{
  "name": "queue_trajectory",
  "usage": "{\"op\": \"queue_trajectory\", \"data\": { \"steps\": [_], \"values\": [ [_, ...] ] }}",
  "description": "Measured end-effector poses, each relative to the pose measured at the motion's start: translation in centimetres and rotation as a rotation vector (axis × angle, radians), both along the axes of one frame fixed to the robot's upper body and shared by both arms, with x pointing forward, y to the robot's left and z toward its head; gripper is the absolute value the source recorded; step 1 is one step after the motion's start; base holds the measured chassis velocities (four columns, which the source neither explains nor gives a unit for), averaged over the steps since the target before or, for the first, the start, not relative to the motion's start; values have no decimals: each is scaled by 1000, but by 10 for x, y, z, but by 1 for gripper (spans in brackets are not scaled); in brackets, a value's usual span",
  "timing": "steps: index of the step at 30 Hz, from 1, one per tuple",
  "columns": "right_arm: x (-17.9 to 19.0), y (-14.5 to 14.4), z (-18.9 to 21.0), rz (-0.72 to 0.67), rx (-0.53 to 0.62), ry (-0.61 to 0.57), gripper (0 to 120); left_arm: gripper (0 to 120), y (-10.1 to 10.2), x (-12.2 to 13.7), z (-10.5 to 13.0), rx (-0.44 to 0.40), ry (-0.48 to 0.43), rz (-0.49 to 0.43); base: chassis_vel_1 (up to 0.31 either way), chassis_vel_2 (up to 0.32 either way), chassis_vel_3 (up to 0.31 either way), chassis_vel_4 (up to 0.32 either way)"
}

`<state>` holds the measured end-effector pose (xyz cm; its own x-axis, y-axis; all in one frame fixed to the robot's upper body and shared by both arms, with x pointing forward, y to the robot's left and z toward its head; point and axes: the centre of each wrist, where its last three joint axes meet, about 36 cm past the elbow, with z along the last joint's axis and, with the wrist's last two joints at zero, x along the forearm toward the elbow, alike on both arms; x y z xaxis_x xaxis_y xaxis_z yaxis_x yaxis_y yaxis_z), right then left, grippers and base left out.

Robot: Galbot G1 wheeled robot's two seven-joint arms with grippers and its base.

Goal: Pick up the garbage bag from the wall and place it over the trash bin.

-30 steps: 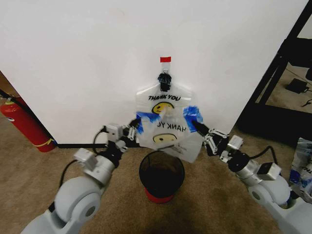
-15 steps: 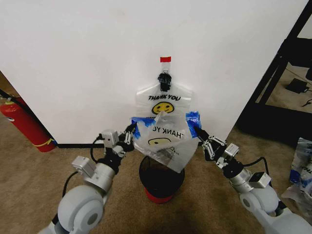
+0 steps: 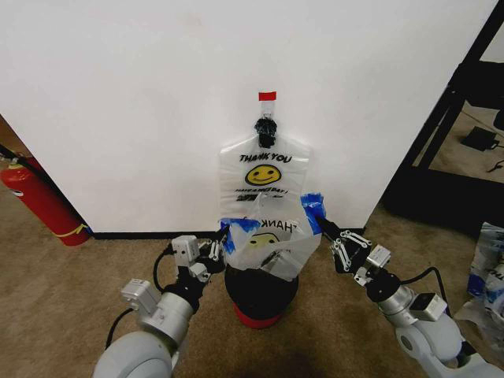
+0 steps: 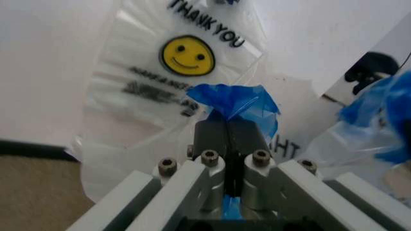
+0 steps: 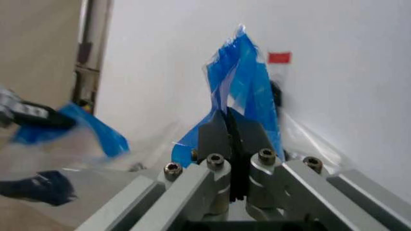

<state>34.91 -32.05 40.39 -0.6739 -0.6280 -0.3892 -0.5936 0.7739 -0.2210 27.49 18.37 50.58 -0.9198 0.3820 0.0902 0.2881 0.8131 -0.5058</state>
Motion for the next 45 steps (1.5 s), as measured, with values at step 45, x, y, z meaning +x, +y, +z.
{"op": "queue_trajectory", "data": {
  "steps": [45],
  "values": [
    [12, -25, -29, -3, -52, -31, 0, 0, -44, -1, -38, -394, 242, -133, 0, 0, 0, 0]
  ]
}}
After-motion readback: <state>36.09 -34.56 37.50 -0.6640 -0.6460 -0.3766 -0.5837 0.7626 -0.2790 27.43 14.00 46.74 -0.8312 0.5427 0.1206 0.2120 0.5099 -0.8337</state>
